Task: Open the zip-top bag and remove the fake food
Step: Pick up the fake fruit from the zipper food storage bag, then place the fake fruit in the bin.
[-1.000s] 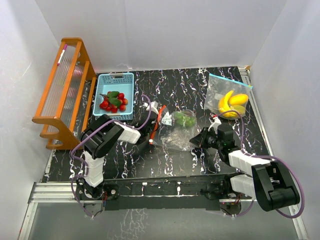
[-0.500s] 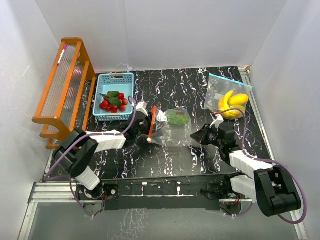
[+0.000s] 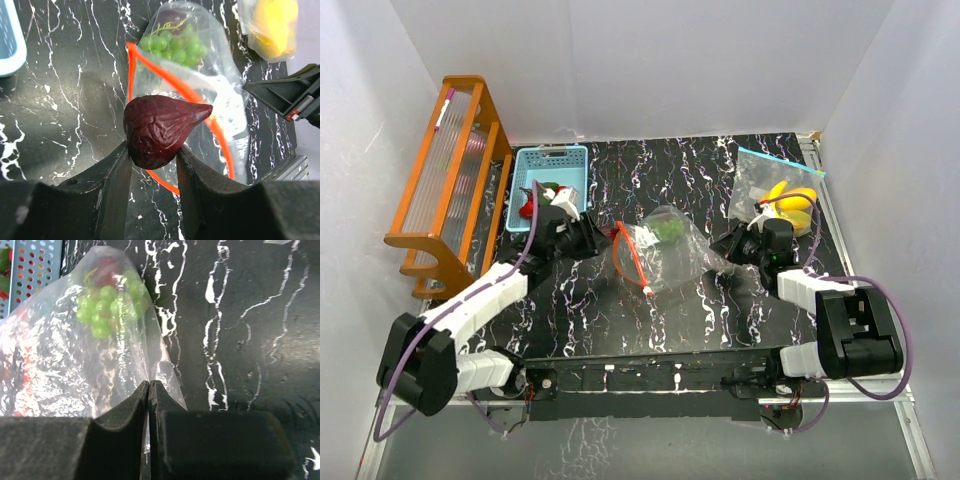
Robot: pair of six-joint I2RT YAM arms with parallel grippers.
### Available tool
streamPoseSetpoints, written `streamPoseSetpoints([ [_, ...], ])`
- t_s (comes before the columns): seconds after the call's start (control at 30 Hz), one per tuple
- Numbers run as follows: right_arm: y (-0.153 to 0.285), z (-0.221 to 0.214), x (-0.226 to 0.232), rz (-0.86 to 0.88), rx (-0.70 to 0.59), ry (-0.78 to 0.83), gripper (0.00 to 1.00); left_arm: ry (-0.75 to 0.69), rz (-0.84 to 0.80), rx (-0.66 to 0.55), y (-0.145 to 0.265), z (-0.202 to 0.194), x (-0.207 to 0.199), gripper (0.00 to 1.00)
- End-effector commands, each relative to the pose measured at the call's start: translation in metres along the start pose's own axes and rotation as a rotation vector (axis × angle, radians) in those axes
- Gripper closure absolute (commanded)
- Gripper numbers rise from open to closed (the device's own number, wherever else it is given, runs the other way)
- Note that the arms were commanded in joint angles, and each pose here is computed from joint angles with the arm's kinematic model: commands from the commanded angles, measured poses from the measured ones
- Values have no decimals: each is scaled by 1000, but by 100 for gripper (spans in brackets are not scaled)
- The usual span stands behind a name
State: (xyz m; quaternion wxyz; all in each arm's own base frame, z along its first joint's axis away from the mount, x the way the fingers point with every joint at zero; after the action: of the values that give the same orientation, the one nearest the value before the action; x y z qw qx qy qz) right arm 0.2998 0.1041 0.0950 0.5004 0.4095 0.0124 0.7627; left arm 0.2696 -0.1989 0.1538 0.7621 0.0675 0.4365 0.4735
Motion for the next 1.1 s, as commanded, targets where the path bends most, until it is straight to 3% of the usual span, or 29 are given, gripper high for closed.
streamPoseSetpoints([
  [0.0,1,27,-1,8,-85,32,92,-45,-4,18,35,15,-9,70],
  [0.17,12,23,1,21,-88,36,92,-26,43,-37,39,49,10,66],
  [0.4,21,11,1,25,-63,65,92,3,197,-120,6,113,58,66],
  [0.47,21,11,1,27,-61,71,92,5,242,-94,-9,119,75,58],
  [0.53,18,11,0,29,-56,74,92,14,268,-80,-19,123,84,44],
  [0.63,12,12,-1,45,-40,71,92,49,322,-109,-25,129,94,8],
  [0.7,6,14,-2,50,-32,64,92,54,321,-146,-26,134,94,3],
  [0.77,0,16,-4,52,-26,53,92,54,300,-169,-26,139,90,5],
  [0.83,-5,22,-2,62,-37,46,92,67,254,-170,-27,138,82,15],
  [0.93,-13,33,1,78,-41,42,92,66,147,-155,-33,125,58,54],
  [1.07,-24,45,4,106,-44,33,92,26,29,-63,-52,94,16,64],
])
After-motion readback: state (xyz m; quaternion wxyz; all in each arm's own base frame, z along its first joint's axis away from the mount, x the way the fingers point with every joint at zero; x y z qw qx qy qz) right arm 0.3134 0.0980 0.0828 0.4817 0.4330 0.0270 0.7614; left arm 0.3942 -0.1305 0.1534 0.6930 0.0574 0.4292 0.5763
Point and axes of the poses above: each gripper's point midway between its finger pads, its own y axis back along the fingers, its own x axis along the line the jaws close on, z = x × y, the point moved 4 cm from there along y, back along the fingers, and after that the axes turned 2 degrees about y, right-handed, at the moved point
